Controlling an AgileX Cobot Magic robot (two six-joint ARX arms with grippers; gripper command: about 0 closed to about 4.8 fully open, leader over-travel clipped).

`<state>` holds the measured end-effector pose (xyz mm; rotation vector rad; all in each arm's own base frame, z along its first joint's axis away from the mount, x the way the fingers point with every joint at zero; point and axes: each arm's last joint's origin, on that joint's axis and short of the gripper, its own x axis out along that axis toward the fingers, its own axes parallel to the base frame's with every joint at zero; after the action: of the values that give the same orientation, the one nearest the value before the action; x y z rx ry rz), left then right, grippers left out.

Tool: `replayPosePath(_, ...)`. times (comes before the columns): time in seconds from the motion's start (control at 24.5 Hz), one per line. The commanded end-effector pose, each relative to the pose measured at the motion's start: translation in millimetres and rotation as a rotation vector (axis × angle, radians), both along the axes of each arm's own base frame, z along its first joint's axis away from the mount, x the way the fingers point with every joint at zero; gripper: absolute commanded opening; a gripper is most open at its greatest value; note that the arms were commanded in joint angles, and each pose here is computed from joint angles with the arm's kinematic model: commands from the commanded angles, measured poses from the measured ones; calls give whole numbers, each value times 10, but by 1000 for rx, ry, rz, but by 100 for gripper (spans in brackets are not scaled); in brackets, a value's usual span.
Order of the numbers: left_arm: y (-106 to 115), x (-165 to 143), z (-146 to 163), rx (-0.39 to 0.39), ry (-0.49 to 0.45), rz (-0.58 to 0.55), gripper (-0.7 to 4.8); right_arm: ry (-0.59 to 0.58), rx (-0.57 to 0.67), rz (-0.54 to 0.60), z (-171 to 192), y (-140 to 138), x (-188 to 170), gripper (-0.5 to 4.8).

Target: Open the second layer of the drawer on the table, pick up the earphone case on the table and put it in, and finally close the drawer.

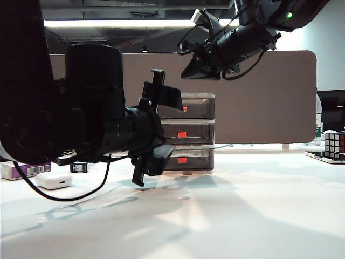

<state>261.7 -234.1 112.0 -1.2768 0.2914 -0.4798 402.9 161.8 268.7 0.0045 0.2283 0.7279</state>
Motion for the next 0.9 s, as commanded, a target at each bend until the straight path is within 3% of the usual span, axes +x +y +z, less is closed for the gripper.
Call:
replayPosePath(0.04,-33,46,-31,-123,55,26,350,-22,7,10,-28,29,35,-3)
replayPosePath(0.33,-149,105,-11,-197,79,14,349,1,0,22,-131,63,62,-3)
replayPosePath(0.9,-201,128,1,-202,96,55,340,24,-10,21,-230,87,88,-3)
